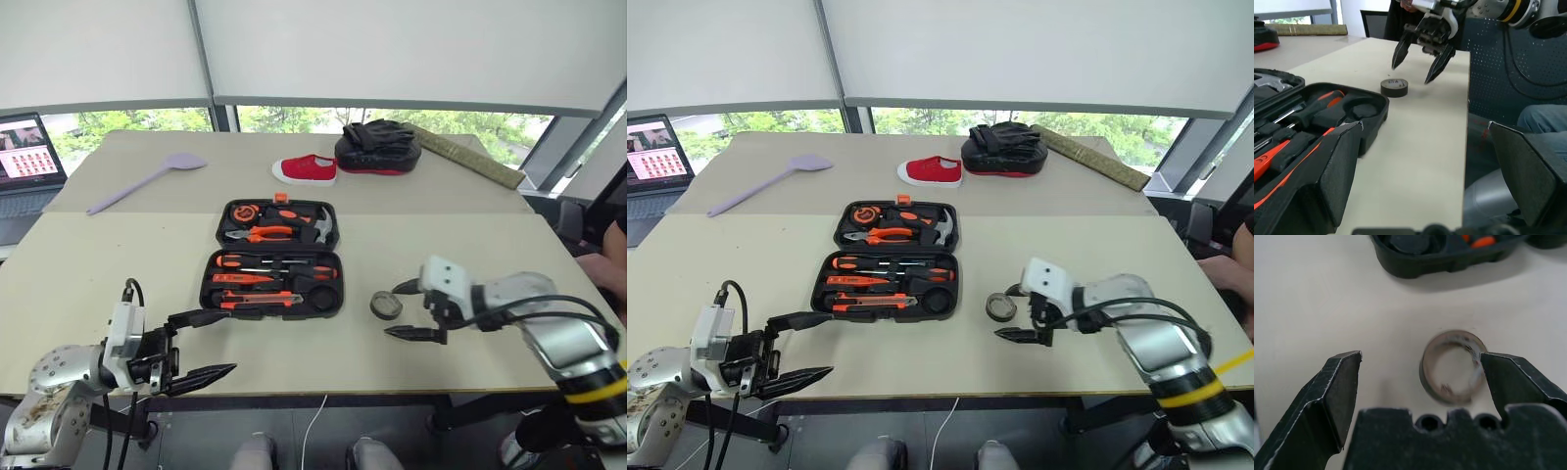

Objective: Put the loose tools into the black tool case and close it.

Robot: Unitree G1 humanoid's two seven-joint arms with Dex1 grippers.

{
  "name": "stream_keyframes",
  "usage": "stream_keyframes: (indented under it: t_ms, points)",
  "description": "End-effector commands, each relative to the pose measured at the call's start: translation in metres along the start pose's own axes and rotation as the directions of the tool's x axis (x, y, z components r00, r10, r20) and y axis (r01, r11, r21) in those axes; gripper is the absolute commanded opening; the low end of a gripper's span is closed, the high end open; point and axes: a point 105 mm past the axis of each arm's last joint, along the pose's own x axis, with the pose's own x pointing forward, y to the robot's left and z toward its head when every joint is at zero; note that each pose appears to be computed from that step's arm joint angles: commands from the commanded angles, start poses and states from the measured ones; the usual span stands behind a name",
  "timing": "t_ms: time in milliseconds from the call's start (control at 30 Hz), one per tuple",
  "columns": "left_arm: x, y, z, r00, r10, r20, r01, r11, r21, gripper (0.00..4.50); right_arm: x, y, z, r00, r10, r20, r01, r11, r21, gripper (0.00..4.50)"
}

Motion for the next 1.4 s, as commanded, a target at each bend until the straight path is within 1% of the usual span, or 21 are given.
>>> stream_keyframes:
  t_ms: [33,67,200,233,300,333,367,433,500,533,600,667,733,800,867,933,1033,1133,1267,1333,1400]
  points:
    - [0.006,0.0,0.004,1.0,0.012,0.005,-0.012,0.999,0.034,4.5,0.007,-0.006,0.004,0.999,-0.022,-0.028,0.021,0.999,-0.031,3.99]
    - [0.006,0.0,0.003,1.0,0.019,0.0,-0.019,0.999,0.035,4.5,0.008,-0.007,0.002,0.999,-0.023,-0.047,0.022,1.0,-0.023,3.89]
    - [0.005,0.0,0.002,1.0,0.03,-0.007,-0.03,0.999,0.042,4.5,0.01,-0.011,-0.001,0.996,-0.025,-0.086,0.023,1.0,-0.018,2.55]
    - [0.005,0.0,0.003,0.999,0.031,-0.009,-0.03,0.999,0.045,4.5,0.011,-0.01,-0.001,0.996,-0.009,-0.092,0.007,1.0,-0.016,2.1]
    - [0.004,0.001,0.004,0.999,0.033,-0.012,-0.032,0.998,0.051,4.5,0.012,-0.008,0.001,0.995,0.01,-0.098,-0.013,0.999,-0.03,1.51]
    - [0.004,0.001,0.004,0.999,0.035,-0.012,-0.034,0.998,0.052,4.5,0.011,-0.007,0.002,0.995,0.023,-0.098,-0.026,0.999,-0.036,1.05]
    - [0.004,0.001,0.004,0.999,0.036,-0.012,-0.036,0.998,0.053,4.5,0.01,-0.007,0.004,0.995,0.031,-0.098,-0.035,0.998,-0.044,0.76]
    - [0.004,0.0,0.004,0.999,0.038,-0.011,-0.038,0.998,0.052,4.5,0.006,-0.001,0.007,0.99,0.096,-0.1,-0.101,0.994,-0.041,0.06]
    - [0.004,-0.001,0.004,0.999,0.042,-0.008,-0.041,0.998,0.05,4.5,0.004,0.002,0.013,0.987,0.136,-0.081,-0.142,0.988,-0.063,0.06]
    - [0.004,-0.002,0.003,0.999,0.043,-0.007,-0.043,0.998,0.048,4.5,0.005,0.003,0.024,0.986,0.164,-0.034,-0.166,0.984,-0.068,0.06]
    - [0.003,-0.002,0.003,0.998,0.055,-0.001,-0.055,0.998,0.042,4.5,0.008,0.008,0.053,0.97,0.225,0.089,-0.219,0.973,-0.072,0.06]
    - [0.001,-0.002,0.003,0.997,0.075,0.005,-0.075,0.996,0.039,4.5,0.012,0.013,0.085,0.941,0.272,0.201,-0.261,0.962,-0.077,0.06]
    - [-0.002,0.0,0.002,0.995,0.102,0.009,-0.102,0.994,0.035,4.5,0.02,0.017,0.105,0.923,0.305,0.235,-0.29,0.952,-0.096,0.06]
    - [-0.004,0.001,0.001,0.993,0.12,0.011,-0.12,0.992,0.031,4.5,0.029,0.018,0.112,0.921,0.314,0.23,-0.297,0.949,-0.104,0.06]
    - [-0.005,0.0,0.0,0.992,0.129,0.008,-0.129,0.991,0.031,4.5,0.044,0.015,0.112,0.932,0.302,0.198,-0.285,0.952,-0.11,0.06]
    - [-0.006,0.001,0.0,0.989,0.145,0.006,-0.145,0.989,0.038,4.5,0.055,0.007,0.106,0.948,0.277,0.157,-0.261,0.959,-0.113,0.06]
    - [-0.007,0.002,0.0,0.987,0.162,0.008,-0.162,0.986,0.047,4.5,0.063,-0.001,0.098,0.96,0.254,0.12,-0.242,0.964,-0.106,0.06]
    - [-0.008,0.001,0.0,0.984,0.179,0.005,-0.179,0.982,0.053,4.5,0.069,-0.006,0.083,0.97,0.238,0.054,-0.232,0.968,-0.098,0.06]
    - [-0.011,0.0,-0.002,0.98,0.197,0.0,-0.196,0.979,0.058,4.5,0.074,-0.008,0.079,0.973,0.228,0.04,-0.223,0.97,-0.099,0.06]
    - [-0.012,0.0,-0.003,0.98,0.198,-0.001,-0.198,0.978,0.06,4.5,0.077,-0.009,0.082,0.975,0.214,0.055,-0.208,0.974,-0.094,0.06]
    - [-0.013,-0.001,-0.005,0.982,0.188,-0.016,-0.187,0.98,0.069,4.5,0.081,-0.006,0.082,0.972,0.228,0.048,-0.223,0.971,-0.084,0.06]
